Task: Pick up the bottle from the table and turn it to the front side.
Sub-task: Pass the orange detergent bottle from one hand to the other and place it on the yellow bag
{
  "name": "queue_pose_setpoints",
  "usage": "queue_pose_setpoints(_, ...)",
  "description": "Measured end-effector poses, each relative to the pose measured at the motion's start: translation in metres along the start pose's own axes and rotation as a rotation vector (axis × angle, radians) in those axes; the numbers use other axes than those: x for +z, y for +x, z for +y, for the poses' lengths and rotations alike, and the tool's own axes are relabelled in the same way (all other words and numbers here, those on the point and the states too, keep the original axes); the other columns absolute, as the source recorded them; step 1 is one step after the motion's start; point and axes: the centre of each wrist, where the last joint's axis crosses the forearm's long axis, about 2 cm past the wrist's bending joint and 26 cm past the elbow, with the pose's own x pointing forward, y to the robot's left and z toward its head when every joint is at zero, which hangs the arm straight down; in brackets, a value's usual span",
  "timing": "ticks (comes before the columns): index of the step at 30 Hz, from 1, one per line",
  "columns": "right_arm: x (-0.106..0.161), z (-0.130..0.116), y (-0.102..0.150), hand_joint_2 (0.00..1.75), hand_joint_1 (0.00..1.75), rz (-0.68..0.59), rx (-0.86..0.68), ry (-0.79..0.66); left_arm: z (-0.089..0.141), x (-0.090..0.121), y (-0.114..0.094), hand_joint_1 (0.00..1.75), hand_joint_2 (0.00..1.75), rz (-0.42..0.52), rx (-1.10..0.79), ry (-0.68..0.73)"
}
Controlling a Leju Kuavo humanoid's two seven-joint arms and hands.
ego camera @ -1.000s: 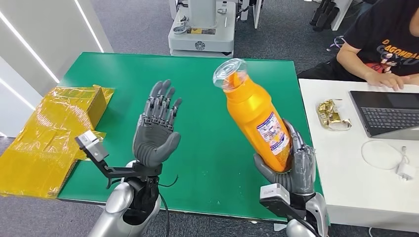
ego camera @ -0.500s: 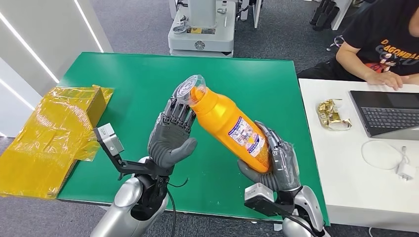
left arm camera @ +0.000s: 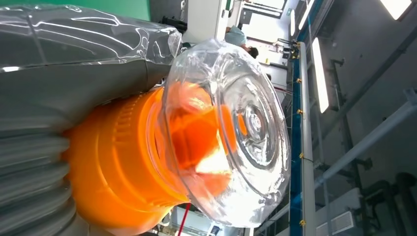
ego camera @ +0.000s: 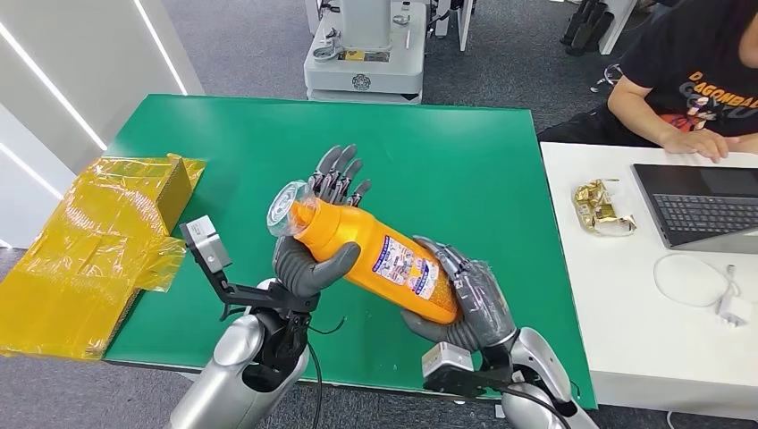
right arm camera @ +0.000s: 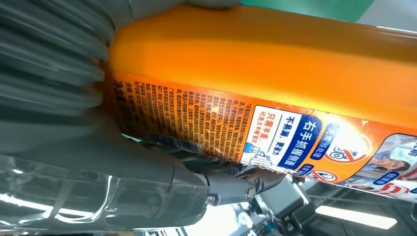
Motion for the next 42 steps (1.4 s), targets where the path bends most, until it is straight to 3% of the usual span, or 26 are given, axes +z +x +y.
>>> queue_pose_setpoints(6,-0.001,0.001,-0.007,1.75,1.75,0.019,-0.013,0.054,0.003,0.002,-0.004,0.0,1.75,0.012,0.001,0.009)
queue_pose_setpoints(10,-0.002,0.002,-0.01,1.75,1.75,0.028,-0.01,0.07,0.004,0.003,-0.006,1.7,1.75,0.016,0.0,0.015)
queue_pose_setpoints(33,0.0,0.004,-0.018,1.75,1.71,0.057,0.004,0.063,0.007,0.003,-0.009,1.75,1.75,0.009,-0.014,0.017)
queue_pose_setpoints(34,0.0,0.004,-0.018,1.75,1.37,0.058,0.003,0.061,0.007,0.003,-0.009,1.75,1.75,0.009,-0.014,0.018)
queue_pose_setpoints(37,0.0,0.004,-0.018,1.75,0.1,0.063,-0.002,0.046,0.007,0.003,-0.009,1.75,1.75,0.008,-0.013,0.019)
queue_pose_setpoints(38,0.0,0.004,-0.018,1.75,0.0,0.067,-0.007,0.038,0.007,0.003,-0.009,1.75,1.75,0.008,-0.012,0.019)
queue_pose_setpoints(42,0.002,0.005,-0.014,1.75,0.0,0.094,-0.05,-0.031,0.007,0.003,-0.009,1.75,1.75,0.004,0.002,0.022)
